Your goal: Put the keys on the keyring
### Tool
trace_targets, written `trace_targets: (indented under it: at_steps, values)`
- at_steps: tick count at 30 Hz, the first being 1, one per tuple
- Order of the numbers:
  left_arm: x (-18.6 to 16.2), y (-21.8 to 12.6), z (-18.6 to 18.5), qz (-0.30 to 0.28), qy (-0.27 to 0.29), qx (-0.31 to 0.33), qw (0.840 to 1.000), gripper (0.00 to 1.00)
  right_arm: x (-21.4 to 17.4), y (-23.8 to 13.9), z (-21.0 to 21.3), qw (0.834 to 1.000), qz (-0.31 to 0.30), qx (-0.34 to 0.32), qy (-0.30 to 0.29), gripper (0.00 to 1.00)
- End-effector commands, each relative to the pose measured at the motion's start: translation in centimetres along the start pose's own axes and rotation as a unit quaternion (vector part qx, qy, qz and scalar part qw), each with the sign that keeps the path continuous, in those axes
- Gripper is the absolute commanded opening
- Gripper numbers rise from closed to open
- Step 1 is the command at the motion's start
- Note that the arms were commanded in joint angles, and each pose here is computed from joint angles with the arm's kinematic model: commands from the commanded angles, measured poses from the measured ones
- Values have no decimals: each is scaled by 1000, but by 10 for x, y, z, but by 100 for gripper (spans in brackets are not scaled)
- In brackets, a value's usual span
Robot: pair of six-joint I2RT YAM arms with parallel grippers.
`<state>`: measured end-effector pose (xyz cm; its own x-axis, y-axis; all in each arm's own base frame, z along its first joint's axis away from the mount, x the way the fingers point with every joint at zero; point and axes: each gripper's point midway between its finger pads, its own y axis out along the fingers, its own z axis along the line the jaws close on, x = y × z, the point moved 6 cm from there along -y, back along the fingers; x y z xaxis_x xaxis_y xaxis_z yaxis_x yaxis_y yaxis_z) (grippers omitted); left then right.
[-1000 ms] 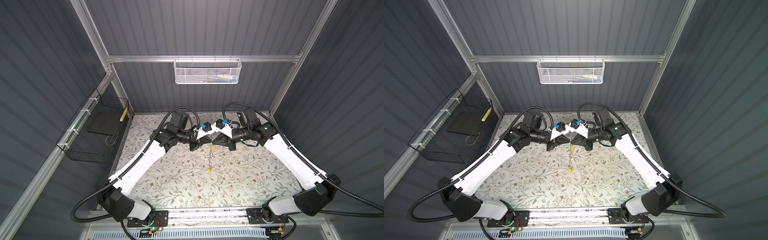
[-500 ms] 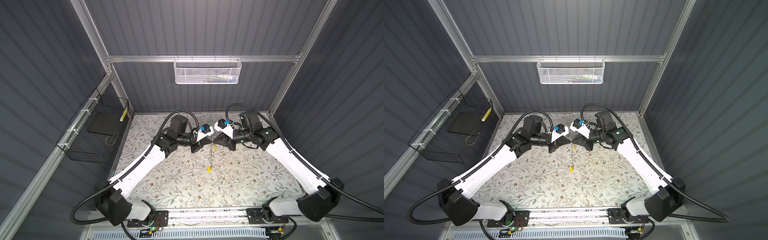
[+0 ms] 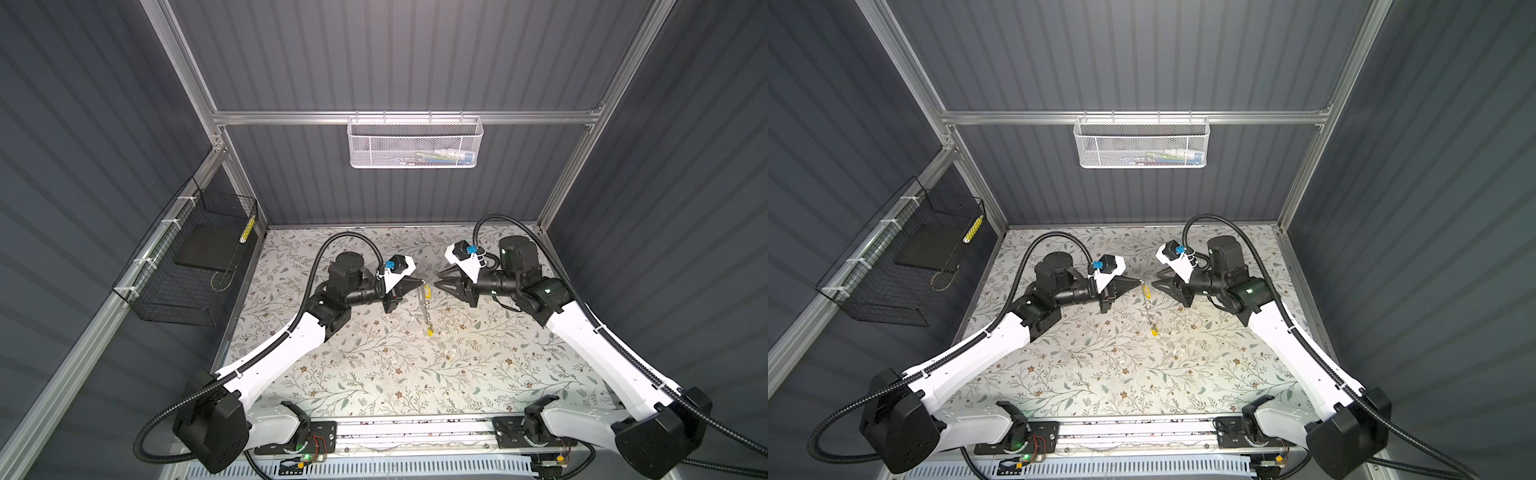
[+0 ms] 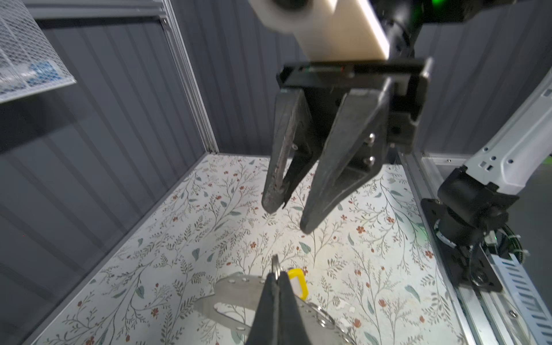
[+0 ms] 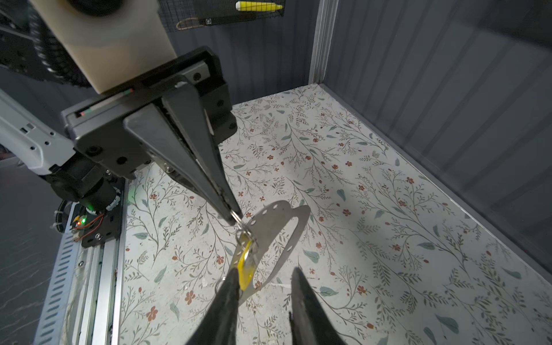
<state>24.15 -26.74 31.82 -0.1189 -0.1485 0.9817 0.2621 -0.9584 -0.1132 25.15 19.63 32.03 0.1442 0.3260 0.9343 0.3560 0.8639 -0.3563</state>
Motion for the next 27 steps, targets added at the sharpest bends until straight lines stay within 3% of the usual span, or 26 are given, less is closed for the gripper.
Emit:
trace_targets:
  at_steps: [1, 11, 21, 27]
  values:
    - [34, -9, 7, -116, 30, 47, 992, 0, 11, -2, -3, 998, -56, -15, 6, 33]
    - [32, -9, 7, -225, 5, 46, 973, 0, 18, 2, 3, 995, -93, 32, 11, 36]
    - [27, 4, 8, -221, -12, 7, 975, 0, 18, 6, -5, 996, -84, 13, 1, 35]
    - [26, 6, 7, -216, -16, -6, 976, 0, 19, 8, -11, 997, -81, 1, 3, 27]
